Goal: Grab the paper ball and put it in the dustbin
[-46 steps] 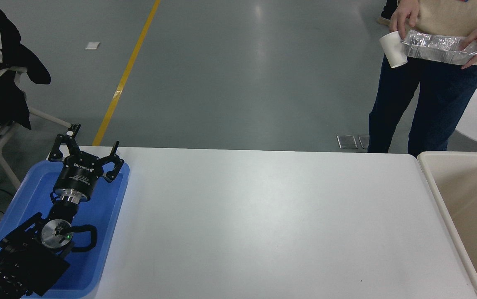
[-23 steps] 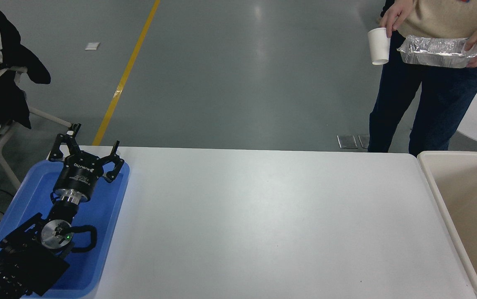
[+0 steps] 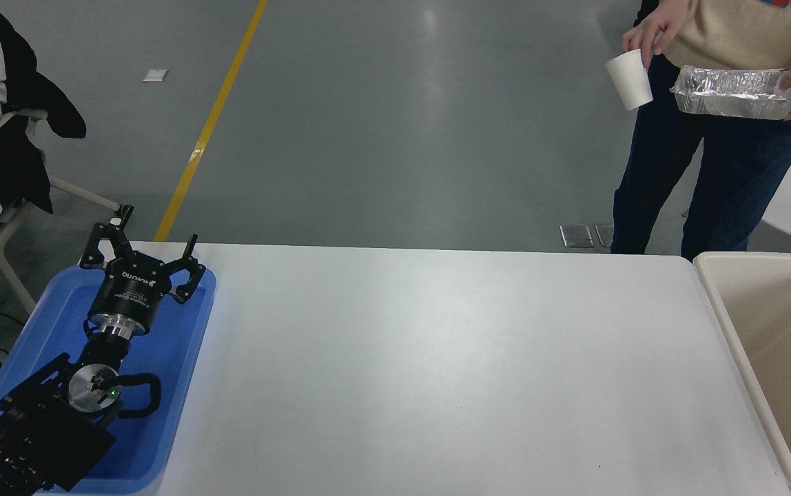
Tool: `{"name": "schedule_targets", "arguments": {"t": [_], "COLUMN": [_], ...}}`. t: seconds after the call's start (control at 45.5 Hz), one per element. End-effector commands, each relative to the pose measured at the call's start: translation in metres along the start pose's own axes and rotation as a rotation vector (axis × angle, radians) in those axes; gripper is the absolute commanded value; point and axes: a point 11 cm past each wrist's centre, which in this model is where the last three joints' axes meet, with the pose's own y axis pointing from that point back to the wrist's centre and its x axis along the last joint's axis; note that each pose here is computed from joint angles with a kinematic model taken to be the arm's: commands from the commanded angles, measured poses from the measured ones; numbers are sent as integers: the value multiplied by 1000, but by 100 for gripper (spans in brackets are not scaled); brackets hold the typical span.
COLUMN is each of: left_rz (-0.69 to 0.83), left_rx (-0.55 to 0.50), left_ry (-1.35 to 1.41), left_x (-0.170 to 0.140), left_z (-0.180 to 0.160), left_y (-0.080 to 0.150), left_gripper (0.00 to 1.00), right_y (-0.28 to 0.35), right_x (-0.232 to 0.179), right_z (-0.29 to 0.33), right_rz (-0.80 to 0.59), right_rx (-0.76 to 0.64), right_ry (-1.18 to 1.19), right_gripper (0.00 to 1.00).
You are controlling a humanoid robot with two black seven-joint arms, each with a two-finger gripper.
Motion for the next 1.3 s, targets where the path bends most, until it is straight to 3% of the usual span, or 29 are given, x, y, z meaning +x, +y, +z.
{"name": "schedule_targets", "arguments": {"t": [0.0,0.066,0.154,0.242,0.352,0.484,1.011,1.275], "left_rz": [0,0,0,0,0,0,0,0], "left_rx": [0,0,0,0,0,0,0,0], "left_ry": [0,0,0,0,0,0,0,0], "left_x": [0,0,0,0,0,0,0,0], "left_z": [0,0,0,0,0,0,0,0], "left_y": [0,0,0,0,0,0,0,0], "left_gripper": [100,100,100,100,100,100,100,100], "right_y": [3,3,4,4,4,4,4,7], "right_x": [-2,1,4,6,7,8,66,70], "right_z": [-15,-16,-16,-16,-16,-18,-38,-36], "right_rz": [61,82,108,130,134,135,198,-8], "right_rx": [26,28,28,28,28,30,49,78], "right_ry": [2,-4,-7,-11,-13,-24,-142,-566], "right_gripper": [45,50,72,78,79,97,100,100]}}
